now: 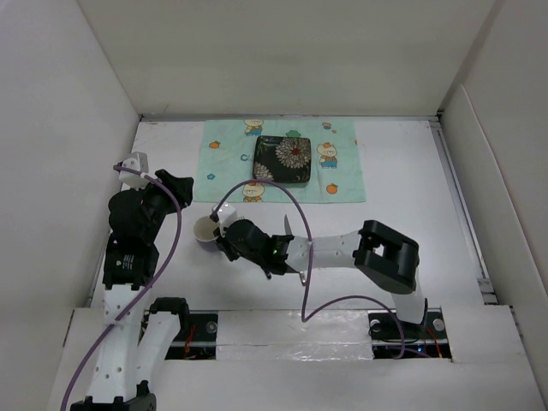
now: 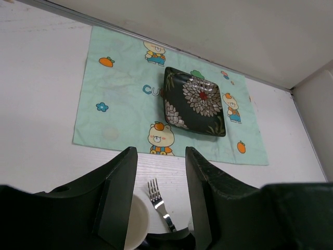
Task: Set the dinner table for one person
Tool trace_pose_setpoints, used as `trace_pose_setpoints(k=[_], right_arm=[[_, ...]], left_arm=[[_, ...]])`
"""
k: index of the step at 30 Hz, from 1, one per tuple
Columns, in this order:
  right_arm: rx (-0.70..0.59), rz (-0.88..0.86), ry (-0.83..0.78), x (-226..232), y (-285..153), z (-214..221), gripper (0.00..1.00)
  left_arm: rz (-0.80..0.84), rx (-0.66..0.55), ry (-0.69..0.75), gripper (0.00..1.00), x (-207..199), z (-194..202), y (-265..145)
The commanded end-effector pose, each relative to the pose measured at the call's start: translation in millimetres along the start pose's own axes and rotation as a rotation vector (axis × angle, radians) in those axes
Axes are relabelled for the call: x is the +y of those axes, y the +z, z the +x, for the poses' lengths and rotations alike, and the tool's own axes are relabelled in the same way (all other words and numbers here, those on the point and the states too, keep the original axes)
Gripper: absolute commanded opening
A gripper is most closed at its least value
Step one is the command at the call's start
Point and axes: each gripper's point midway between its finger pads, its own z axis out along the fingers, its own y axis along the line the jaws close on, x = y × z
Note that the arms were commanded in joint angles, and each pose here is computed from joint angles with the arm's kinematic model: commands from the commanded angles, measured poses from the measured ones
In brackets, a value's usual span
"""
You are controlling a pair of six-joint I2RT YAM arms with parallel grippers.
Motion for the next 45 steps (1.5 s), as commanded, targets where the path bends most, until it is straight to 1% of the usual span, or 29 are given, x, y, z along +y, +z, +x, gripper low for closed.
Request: trace_pose_setpoints(k=[1, 2, 3, 4, 6, 7, 8, 9, 11, 13, 14, 16, 17, 19, 20, 21, 22, 24, 25, 26, 27, 28, 29, 31, 32, 34, 35, 38, 45], right_arm=[[-0.147, 0.018, 0.028, 5.6, -8.9, -60.2, 0.0], [-0.195, 0.013, 0.059, -0.6, -16.7, -81.6, 0.0], [-0.197, 0.021, 0.066, -5.5, -15.7, -82.9, 0.0], [-0.258, 0.005, 0.095, -8.5, -27.9, -108.9, 0.0], [-0.32, 0.007, 0.138, -23.2, -41.9, -134.2, 0.0], [-0.39, 0.02, 0.17, -42.1, -57.2, -163.0, 0.0], [-0.407, 0.036, 0.18, -54.5, -62.0, -169.2, 0.0], [-0.451, 0.081, 0.198, -82.8, -73.4, -187.2, 0.0], [-0.483, 0.141, 0.215, -116.9, -81.9, -200.5, 0.0], [-0.505, 0.212, 0.231, -155.9, -87.5, -206.3, 0.0], [-0.514, 0.285, 0.248, -196.9, -91.7, -207.4, 0.0], [-0.527, 0.339, 0.267, -234.7, -97.6, -208.1, 0.0], [-0.547, 0.415, 0.28, -274.2, -106.3, -208.4, 0.0], [-0.553, 0.497, 0.294, -317.7, -110.1, -208.6, 0.0], [-0.554, 0.529, 0.303, -338.4, -110.6, -207.7, 0.0], [-0.526, 0.594, 0.314, -377.3, -107.5, -192.4, 0.0], [-0.545, 0.619, 0.318, -394.9, -110.5, -204.2, 0.0], [-0.534, 0.689, 0.338, -441.3, -115.4, -199.2, 0.0], [-0.481, 0.713, 0.349, -459.0, -102.2, -180.8, 0.0], [-0.508, 0.731, 0.35, -472.2, -105.8, -193.3, 0.0], [-0.507, 0.746, 0.356, -483.2, -105.4, -192.5, 0.0], [-0.465, 0.78, 0.368, -504.8, -99.7, -173.2, 0.0], [-0.492, 0.789, 0.369, -514.0, -103.3, -186.2, 0.0], [-0.475, 0.821, 0.38, -534.1, -105.7, -180.2, 0.0], [-0.453, 0.831, 0.382, -540.3, -95.7, -169.4, 0.0], [-0.443, 0.849, 0.381, -551.9, -95.6, -172.1, 0.0], [-0.424, 0.865, 0.389, -563.0, -92.3, -160.8, 0.0], [-0.417, 0.891, 0.384, -573.6, -91.7, -154.8, 0.0], [-0.35, 0.933, 0.404, -583.6, -76.6, -116.3, 0.0]], left_arm=[[0.027, -0.049, 0.018, 0.39, -8.3, -15.0, -3.3], [0.026, -0.043, 0.017, 0.39, -7.7, -13.3, -2.9], [0.027, -0.046, 0.018, 0.39, -8.0, -13.9, -2.8], [0.031, -0.046, 0.018, 0.39, -8.6, -13.7, -3.4], [0.031, -0.048, 0.018, 0.39, -8.9, -14.3, -3.6], [0.028, -0.044, 0.017, 0.39, -8.1, -13.5, -2.9], [0.029, -0.042, 0.017, 0.39, -8.0, -12.8, -2.4], [0.037, -0.041, 0.018, 0.39, -9.3, -12.2, -3.2], [0.044, -0.043, 0.02, 0.39, -10.7, -12.6, -3.6], [0.048, -0.04, 0.019, 0.39, -11.2, -12.1, -2.6], [0.05, -0.037, 0.019, 0.39, -11.2, -11.0, -2.2], [0.055, -0.036, 0.019, 0.4, -11.8, -10.3, -2.6], [0.059, -0.038, 0.018, 0.4, -12.7, -10.7, -2.7], [0.056, -0.034, 0.019, 0.4, -12.0, -10.3, -1.8], [0.052, -0.031, 0.018, 0.4, -11.2, -9.5, -1.1], [0.051, -0.031, 0.018, 0.41, -10.8, -9.3, -0.8], [0.053, -0.032, 0.018, 0.41, -11.3, -9.4, -1.6], [0.052, -0.034, 0.018, 0.42, -11.2, -9.9, -1.5], [0.049, -0.034, 0.018, 0.42, -10.7, -10.1, -1.3], [0.047, -0.03, 0.017, 0.42, -10.2, -9.2, -1.0], [0.049, -0.031, 0.019, 0.42, -10.4, -9.1, -0.8], [0.05, -0.03, 0.019, 0.42, -10.5, -8.6, -1.4], [0.055, -0.03, 0.02, 0.42, -11.4, -8.6, -1.5], [0.054, -0.03, 0.018, 0.42, -11.5, -9.4, -1.1], [0.047, -0.027, 0.017, 0.42, -9.9, -8.2, -0.1], [0.051, -0.025, 0.017, 0.42, -10.4, -7.6, 0.0], [0.054, -0.025, 0.017, 0.42, -11.1, -7.7, -0.1], [0.05, -0.019, 0.018, 0.42, -10.0, -6.6, 1.1], [0.052, -0.006, 0.018, 0.42, -9.8, -3.9, 3.4]])
